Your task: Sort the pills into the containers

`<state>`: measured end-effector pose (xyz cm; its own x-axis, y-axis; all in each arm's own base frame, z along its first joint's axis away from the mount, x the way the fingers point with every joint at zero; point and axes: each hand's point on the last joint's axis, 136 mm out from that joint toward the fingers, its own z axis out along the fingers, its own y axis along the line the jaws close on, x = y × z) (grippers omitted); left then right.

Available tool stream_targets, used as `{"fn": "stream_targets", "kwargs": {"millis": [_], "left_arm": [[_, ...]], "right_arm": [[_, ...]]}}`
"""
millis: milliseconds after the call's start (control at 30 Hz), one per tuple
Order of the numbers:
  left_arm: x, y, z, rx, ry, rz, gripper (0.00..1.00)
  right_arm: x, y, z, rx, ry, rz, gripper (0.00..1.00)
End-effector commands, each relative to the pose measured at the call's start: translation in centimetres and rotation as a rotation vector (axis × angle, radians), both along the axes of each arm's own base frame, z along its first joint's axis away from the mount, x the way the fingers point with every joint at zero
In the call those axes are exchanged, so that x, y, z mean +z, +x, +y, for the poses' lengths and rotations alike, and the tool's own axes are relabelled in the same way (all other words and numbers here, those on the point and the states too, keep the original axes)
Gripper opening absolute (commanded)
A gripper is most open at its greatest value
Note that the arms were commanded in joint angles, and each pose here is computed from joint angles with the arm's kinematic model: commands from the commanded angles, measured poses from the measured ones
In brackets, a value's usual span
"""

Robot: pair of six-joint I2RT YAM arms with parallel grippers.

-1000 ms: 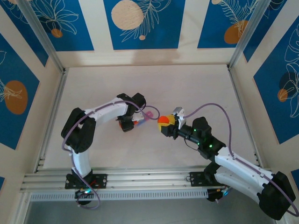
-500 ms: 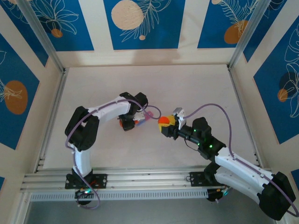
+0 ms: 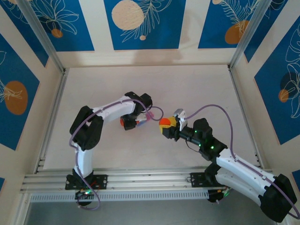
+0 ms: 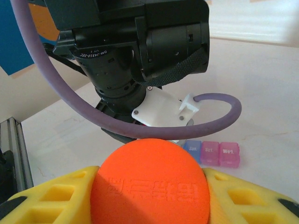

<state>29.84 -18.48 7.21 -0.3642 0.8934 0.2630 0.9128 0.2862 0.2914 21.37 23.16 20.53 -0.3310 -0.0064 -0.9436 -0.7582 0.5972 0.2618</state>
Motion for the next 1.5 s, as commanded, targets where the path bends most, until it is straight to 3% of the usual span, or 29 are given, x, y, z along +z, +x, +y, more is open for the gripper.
{"fn": "stream_targets", "kwargs": {"millis": [0, 1000, 1467], "left_arm": [[0.0, -0.8, -0.2, -0.065, 0.073, 0.045, 0.0], [-2.1, -0.2, 0.2, -0.234, 0.364, 0.067, 0.0], [-1.4, -0.2, -1.5, -0.123, 0.193, 0.007, 0.0]], "right_arm": [[1.6, -0.2, 0.0, 0.002, 0.045, -0.044, 0.0], [1.9, -0.5, 0.0, 0.007, 0.06, -0.047, 0.0], [1.5, -0.4, 0.1, 0.009, 0.055, -0.039, 0.0]]}}
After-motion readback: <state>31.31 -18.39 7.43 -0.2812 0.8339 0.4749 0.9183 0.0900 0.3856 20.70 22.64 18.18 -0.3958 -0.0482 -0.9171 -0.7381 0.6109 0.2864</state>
